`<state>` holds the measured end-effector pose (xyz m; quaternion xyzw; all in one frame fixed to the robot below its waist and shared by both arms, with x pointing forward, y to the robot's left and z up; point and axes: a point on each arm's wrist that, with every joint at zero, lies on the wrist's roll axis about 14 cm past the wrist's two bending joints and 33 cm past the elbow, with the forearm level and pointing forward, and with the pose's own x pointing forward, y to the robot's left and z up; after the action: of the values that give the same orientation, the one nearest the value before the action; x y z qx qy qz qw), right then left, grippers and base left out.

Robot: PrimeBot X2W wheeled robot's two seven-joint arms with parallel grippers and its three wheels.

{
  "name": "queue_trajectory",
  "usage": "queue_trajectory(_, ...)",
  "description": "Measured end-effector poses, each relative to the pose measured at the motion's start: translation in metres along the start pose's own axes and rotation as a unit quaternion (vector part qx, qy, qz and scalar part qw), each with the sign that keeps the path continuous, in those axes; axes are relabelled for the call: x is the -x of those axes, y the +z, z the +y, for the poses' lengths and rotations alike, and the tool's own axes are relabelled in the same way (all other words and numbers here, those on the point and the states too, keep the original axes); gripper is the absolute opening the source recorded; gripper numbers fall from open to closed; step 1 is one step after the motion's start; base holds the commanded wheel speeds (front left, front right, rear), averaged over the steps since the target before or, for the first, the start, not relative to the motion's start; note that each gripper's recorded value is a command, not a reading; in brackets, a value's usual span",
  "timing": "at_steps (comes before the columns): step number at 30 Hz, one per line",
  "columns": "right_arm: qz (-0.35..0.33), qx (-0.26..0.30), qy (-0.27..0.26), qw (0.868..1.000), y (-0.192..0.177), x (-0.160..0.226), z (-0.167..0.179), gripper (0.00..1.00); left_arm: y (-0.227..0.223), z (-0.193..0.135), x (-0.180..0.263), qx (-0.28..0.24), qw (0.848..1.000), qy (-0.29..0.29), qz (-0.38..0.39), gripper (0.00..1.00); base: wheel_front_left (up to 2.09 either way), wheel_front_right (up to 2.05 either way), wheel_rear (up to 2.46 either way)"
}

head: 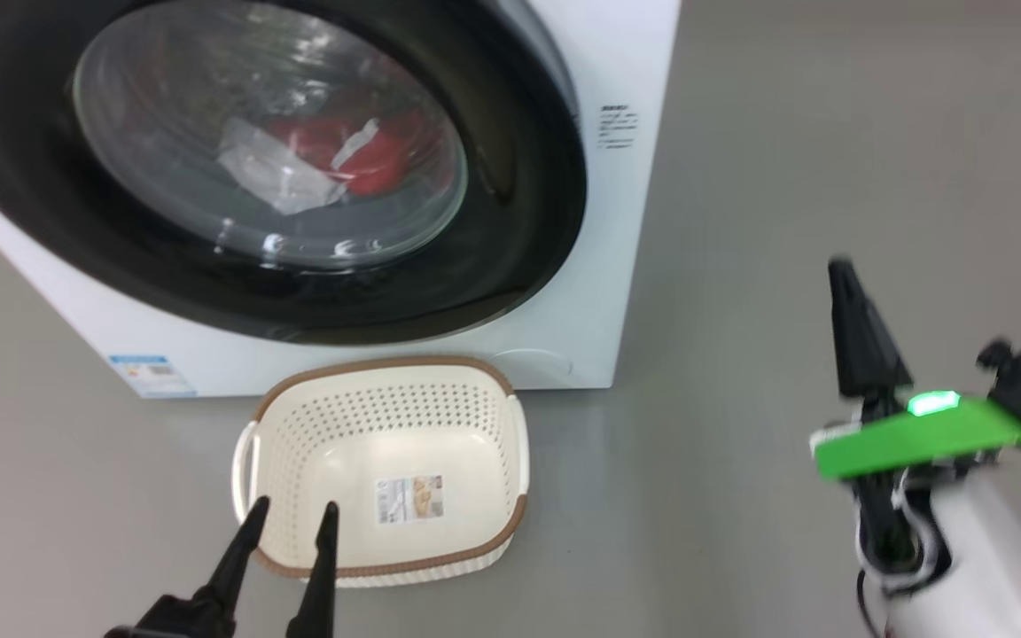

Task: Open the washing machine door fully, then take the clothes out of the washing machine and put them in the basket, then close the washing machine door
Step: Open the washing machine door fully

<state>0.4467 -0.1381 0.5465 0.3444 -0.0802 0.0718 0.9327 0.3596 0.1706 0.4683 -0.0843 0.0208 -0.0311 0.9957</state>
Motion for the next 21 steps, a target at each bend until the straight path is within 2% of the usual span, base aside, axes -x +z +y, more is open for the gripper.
queue_trajectory(6,0.014,-0.010,0.058,0.998,-0.004,-0.049,0.028,0.00,-0.003,-0.001,-0.002,0.010,1.000,0.002,0.005,1.00,0.00,0.00,0.00)
queue_trajectory(12,0.049,-0.036,0.086,0.994,-0.020,-0.082,0.044,0.00,-0.009,0.006,-0.002,0.014,1.000,0.013,0.015,1.00,0.00,0.00,0.00)
queue_trajectory(21,0.133,-0.129,0.134,0.973,-0.044,-0.126,0.078,0.00,-0.015,0.017,-0.009,0.021,0.999,0.032,0.025,1.00,0.00,0.00,0.00)
